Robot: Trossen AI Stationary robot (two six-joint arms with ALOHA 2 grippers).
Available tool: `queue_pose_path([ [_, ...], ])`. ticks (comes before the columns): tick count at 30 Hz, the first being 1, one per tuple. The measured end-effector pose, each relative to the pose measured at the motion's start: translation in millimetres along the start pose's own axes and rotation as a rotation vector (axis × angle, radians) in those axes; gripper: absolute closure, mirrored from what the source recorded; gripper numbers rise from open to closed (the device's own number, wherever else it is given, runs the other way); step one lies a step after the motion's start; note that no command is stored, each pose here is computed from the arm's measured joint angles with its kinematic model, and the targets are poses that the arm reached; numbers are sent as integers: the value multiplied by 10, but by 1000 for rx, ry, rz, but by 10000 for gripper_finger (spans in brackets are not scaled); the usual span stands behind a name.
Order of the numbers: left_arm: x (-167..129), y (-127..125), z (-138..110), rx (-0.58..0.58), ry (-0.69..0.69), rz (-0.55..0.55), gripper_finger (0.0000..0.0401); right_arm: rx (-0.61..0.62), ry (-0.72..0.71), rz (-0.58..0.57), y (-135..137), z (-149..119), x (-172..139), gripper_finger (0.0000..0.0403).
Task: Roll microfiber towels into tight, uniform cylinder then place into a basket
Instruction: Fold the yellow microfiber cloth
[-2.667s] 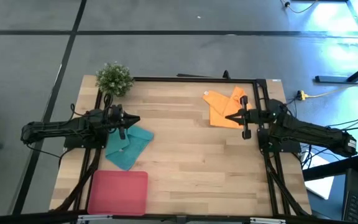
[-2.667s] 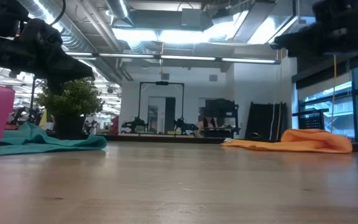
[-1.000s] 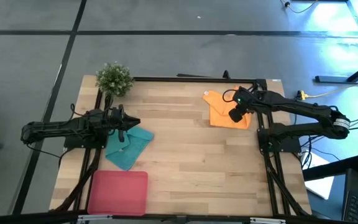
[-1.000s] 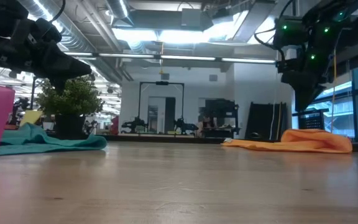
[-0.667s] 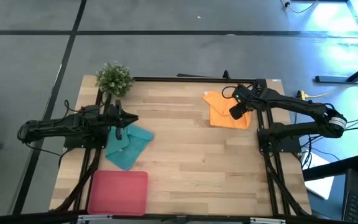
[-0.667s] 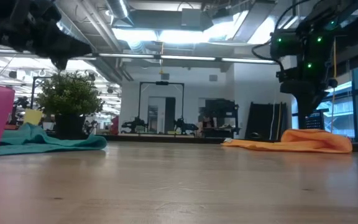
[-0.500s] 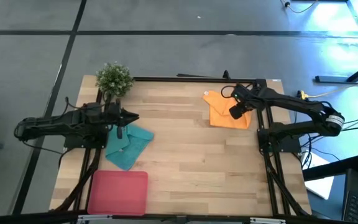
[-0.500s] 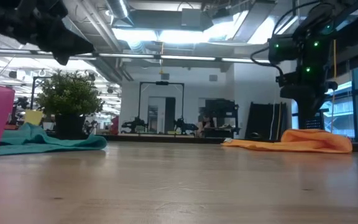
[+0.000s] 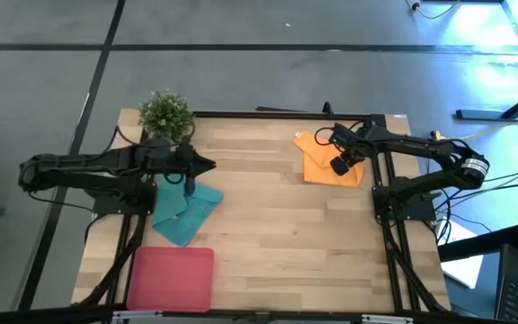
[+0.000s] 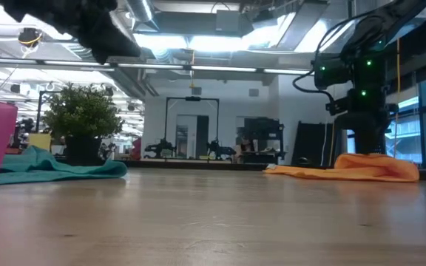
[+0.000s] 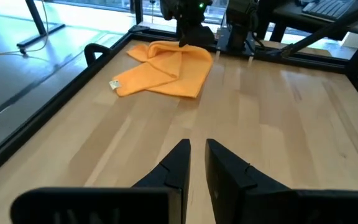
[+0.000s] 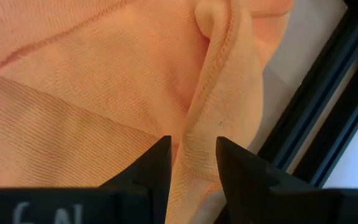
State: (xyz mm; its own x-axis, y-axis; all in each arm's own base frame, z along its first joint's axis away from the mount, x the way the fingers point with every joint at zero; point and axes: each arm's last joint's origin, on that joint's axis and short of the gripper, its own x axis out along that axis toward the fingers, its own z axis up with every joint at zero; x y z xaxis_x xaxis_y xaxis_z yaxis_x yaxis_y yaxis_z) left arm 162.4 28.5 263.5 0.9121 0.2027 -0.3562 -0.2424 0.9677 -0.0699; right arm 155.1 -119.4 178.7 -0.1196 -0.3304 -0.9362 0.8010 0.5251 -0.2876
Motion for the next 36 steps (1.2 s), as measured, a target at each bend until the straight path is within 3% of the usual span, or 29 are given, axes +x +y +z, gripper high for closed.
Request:
queue_pose_path([
  [8, 147, -25, 126, 4, 39, 1, 360, -14, 28, -30, 25, 14, 68, 290],
  [18, 221, -29, 124, 6, 70, 4, 360, -15, 29, -30, 26, 15, 71, 394],
  [24, 222, -29, 127, 0, 67, 4, 360, -52, 0, -26, 71, 29, 38, 395],
  [27, 222, -29, 128, 0, 66, 4, 360, -144, -74, -34, 126, 87, -66, 399],
  [36, 222, -35, 194, 5, -3, -2, 360, -253, -287, 16, 177, 278, -644, 400],
])
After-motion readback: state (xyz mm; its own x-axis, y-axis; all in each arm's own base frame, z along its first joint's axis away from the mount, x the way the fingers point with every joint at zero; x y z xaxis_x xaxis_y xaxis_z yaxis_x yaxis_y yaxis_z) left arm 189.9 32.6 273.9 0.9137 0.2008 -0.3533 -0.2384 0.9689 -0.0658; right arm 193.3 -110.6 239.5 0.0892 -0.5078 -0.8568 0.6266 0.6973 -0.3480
